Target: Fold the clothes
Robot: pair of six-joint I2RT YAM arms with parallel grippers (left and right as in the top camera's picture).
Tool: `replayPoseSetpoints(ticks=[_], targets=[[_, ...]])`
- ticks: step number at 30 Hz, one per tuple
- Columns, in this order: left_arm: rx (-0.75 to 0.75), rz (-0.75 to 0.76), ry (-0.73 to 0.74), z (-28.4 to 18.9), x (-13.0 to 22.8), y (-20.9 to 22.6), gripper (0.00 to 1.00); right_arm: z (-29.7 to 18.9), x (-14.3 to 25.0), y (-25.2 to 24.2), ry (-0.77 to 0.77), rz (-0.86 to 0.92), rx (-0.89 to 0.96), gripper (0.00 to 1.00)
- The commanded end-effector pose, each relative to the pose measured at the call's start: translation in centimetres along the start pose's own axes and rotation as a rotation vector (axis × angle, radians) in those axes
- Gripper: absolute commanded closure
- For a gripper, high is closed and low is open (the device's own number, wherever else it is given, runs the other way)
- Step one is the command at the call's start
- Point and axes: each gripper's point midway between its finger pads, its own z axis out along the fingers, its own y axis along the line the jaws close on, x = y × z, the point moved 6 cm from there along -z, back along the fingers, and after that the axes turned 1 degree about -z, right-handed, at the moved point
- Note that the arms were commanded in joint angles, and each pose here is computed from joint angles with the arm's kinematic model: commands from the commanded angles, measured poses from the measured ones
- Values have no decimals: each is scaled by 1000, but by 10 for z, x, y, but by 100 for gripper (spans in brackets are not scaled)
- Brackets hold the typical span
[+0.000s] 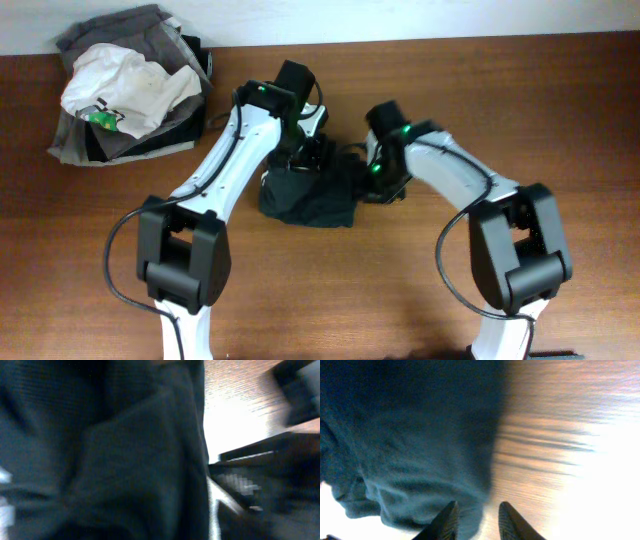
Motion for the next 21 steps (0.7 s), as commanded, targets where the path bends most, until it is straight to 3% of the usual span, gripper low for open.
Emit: replayPoseSetpoints(ticks=[1,7,12,18,21], targets=[[30,6,9,11,-4,-7,6,-62,-29,-14,-114,26,10,68],[170,16,10,7,-6,-23,4,-159,-43,-44,-248,74,27,64],[345,44,49,5,1,-52,7,-203,-46,-53,-340,96,18,57],[383,122,9,-18,-1,-73,10,-207,-47,-56,-351,99,11,54],[241,80,-139,-75,-19,-41,7,-207,-47,-51,-343,76,-29,53]])
